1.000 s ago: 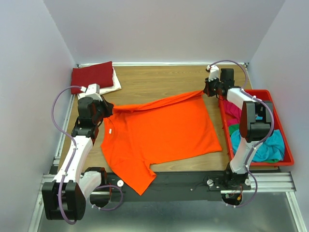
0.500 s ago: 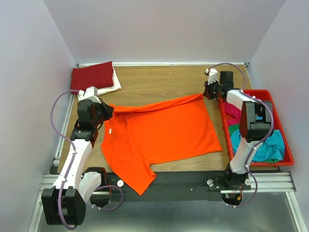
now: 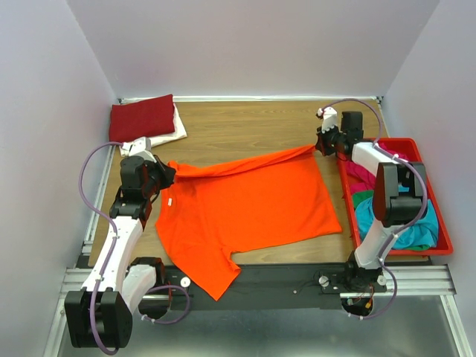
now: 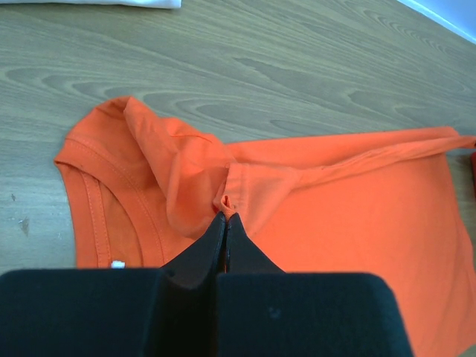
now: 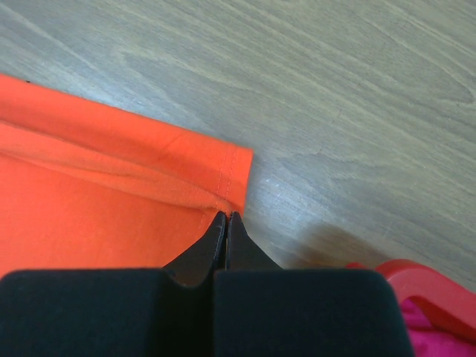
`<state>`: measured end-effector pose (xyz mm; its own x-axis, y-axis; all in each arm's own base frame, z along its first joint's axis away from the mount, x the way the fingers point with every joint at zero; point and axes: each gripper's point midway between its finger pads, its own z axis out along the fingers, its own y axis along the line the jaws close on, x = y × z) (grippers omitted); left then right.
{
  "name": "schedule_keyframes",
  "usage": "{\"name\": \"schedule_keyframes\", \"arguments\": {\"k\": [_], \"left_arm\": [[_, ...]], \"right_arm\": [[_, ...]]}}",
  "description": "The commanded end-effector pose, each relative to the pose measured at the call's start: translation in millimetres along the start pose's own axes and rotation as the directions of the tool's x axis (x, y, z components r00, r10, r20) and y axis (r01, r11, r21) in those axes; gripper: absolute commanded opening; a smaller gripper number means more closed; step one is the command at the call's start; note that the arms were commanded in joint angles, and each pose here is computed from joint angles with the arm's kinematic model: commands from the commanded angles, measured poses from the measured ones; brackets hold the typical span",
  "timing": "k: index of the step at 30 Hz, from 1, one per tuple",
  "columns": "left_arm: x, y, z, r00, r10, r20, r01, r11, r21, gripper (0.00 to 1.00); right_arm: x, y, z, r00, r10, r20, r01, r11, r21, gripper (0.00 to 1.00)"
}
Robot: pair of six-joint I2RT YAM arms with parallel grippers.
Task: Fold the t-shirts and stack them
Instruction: Fold the tshirt
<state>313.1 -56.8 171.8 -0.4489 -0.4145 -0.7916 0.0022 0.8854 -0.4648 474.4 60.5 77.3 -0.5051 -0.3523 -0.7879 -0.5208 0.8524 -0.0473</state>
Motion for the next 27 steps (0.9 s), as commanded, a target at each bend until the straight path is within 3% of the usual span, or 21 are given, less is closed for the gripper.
{"name": "schedule_keyframes", "arguments": {"k": [1, 11, 12, 13, 17, 19, 27], "left_arm": [[4, -4, -3, 1.0, -0.012, -0.009, 0.012, 1.0, 0.019, 0.0], [25, -14, -10, 0.994, -0.071, -0.085, 0.078, 0.994, 0.078, 0.0], [30, -19, -11, 0.992, -0.076, -0.103, 0.086, 0.992, 0.097, 0.0], [36, -23, -13, 0.988, -0.08, -0.131, 0.094, 0.989, 0.112, 0.0], [39, -26, -17, 0.984, -0.085, -0.158, 0.103, 0.988, 0.112, 0.0], [39, -25, -17, 0.984, -0.089, -0.153, 0.106, 0.989, 0.108, 0.0], [38, -26, -22, 0.984, -0.112, -0.142, 0.127, 0.986, 0.104, 0.0]], "right_arm": [[-1, -3, -12, 0.999, -0.037, 0.004, 0.037, 0.999, 0.029, 0.01], [17, -1, -28, 0.997, -0.064, -0.038, 0.066, 0.996, 0.065, 0.05], [17, 0, -29, 0.997, -0.064, -0.041, 0.067, 0.995, 0.068, 0.09], [19, 0, -34, 0.997, -0.067, -0.05, 0.071, 0.995, 0.076, 0.24], [2, 3, -60, 0.995, -0.097, -0.007, 0.097, 0.99, 0.102, 0.66], [-8, 11, -70, 0.996, -0.091, 0.021, 0.089, 0.993, 0.08, 0.76], [-42, 56, -92, 0.994, 0.02, 0.109, -0.004, 0.99, -0.142, 0.78]]}}
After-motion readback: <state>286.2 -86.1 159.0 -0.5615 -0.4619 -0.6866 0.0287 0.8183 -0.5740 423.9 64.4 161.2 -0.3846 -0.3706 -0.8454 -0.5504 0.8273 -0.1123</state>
